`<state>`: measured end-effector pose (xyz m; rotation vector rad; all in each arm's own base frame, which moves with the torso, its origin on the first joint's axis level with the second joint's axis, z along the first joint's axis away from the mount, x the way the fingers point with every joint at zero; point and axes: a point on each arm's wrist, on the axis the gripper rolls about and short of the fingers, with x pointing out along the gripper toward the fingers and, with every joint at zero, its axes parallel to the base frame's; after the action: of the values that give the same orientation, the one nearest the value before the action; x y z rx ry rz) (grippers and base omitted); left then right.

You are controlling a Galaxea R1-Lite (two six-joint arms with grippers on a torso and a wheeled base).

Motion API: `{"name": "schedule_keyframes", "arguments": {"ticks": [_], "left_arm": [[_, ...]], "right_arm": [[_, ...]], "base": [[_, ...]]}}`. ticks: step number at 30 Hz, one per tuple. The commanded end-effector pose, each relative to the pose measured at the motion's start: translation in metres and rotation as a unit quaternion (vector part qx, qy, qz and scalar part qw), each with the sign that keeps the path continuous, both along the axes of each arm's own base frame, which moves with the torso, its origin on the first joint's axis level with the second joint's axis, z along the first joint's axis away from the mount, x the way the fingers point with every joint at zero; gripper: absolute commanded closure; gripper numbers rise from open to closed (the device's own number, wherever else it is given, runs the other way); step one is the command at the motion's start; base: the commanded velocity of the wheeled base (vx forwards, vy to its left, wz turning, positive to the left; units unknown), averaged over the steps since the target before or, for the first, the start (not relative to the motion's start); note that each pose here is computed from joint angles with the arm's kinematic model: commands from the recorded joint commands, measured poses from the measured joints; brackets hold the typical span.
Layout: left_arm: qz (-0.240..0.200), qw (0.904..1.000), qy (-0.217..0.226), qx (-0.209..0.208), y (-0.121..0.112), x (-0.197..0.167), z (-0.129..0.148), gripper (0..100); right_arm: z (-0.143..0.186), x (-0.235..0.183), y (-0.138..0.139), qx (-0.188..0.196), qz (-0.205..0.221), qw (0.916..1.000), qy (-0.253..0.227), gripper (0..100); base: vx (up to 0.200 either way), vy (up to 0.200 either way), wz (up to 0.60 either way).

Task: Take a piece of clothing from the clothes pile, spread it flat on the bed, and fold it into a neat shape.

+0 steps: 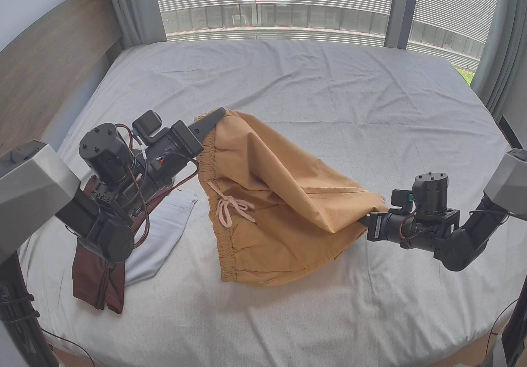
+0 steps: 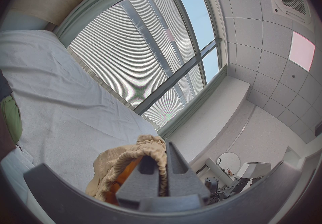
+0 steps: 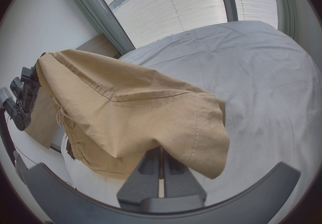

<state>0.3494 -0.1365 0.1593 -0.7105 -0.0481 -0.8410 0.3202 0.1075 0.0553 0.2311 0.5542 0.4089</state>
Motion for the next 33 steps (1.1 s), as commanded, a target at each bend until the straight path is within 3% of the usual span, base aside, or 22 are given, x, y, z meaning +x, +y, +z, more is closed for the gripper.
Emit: {"name": "schedule_keyframes", "arguments": {"ticks": [1,15,23,32,33], "left_arm": [[0.003,0.9999,0.013,0.004,-0.001,0.004,-0.011,100],[0.039,0.9991,0.015,0.005,0.026,0.014,-0.012,100],[0.047,0.9988,0.012,0.004,0.032,0.018,-0.011,100],[0.054,0.9985,0.01,0.003,0.038,0.02,-0.01,100],[0.054,0.9985,0.009,0.004,0.038,0.02,-0.01,100]], "right_arm": [[0.01,-0.003,-0.003,-0.009,0.004,0.9999,-0.014,100],[-0.069,0.014,0.034,-0.046,0.051,0.9958,0.061,100],[-0.078,0.018,0.048,-0.043,0.068,0.9954,0.053,100],[-0.081,0.014,0.043,-0.041,0.064,0.9964,0.037,100],[-0.081,0.014,0.042,-0.041,0.064,0.9966,0.033,0]], "base": [[0.0,0.0,0.0],[0.0,0.0,0.0],[0.0,0.0,0.0],[0.0,0.0,0.0],[0.0,0.0,0.0]]}}
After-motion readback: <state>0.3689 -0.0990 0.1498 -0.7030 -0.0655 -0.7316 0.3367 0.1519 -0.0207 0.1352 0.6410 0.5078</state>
